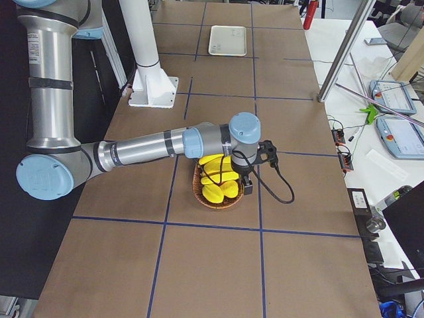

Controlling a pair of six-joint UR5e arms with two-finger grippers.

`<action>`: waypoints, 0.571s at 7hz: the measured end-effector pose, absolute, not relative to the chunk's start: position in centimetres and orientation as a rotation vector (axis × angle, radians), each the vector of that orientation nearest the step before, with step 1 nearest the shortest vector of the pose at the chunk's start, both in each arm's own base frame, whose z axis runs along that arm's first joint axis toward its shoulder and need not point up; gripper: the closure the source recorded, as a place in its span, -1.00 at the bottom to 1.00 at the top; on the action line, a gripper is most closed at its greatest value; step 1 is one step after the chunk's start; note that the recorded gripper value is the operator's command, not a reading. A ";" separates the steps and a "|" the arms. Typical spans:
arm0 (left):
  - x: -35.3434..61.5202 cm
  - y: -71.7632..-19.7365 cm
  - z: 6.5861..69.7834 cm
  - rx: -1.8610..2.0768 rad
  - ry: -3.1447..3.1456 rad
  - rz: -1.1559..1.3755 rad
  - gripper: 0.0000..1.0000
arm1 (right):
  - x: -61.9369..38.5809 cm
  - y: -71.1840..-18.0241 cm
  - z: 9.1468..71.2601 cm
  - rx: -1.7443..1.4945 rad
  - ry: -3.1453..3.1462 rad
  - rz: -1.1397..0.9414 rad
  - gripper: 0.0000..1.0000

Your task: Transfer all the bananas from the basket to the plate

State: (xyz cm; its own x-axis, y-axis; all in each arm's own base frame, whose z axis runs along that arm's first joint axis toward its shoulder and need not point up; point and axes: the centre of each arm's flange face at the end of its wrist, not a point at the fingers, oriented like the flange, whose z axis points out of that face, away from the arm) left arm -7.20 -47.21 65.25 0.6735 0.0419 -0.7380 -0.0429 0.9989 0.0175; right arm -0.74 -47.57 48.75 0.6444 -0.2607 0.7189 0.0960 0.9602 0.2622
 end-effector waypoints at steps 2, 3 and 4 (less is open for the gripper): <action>-7.2 -47.3 65.0 0.016 0.829 0.056 -1.00 | -7.1 -45.7 44.8 0.214 -0.904 -0.168 -0.98; -7.2 -47.5 64.8 0.036 0.828 0.064 -1.00 | -10.0 -43.9 45.1 0.222 -0.916 -0.187 -0.96; -7.2 -47.6 64.7 0.049 0.828 0.069 -1.00 | -12.5 -42.4 45.9 0.233 -0.907 -0.218 -0.95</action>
State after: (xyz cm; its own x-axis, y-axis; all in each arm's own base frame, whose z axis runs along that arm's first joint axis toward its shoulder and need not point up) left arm -7.19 -47.57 64.69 0.6746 0.0808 -0.7338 -0.0422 0.9966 0.0710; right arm -12.47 -42.42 45.88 0.5974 -0.2840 0.7500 0.0884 0.9528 0.2904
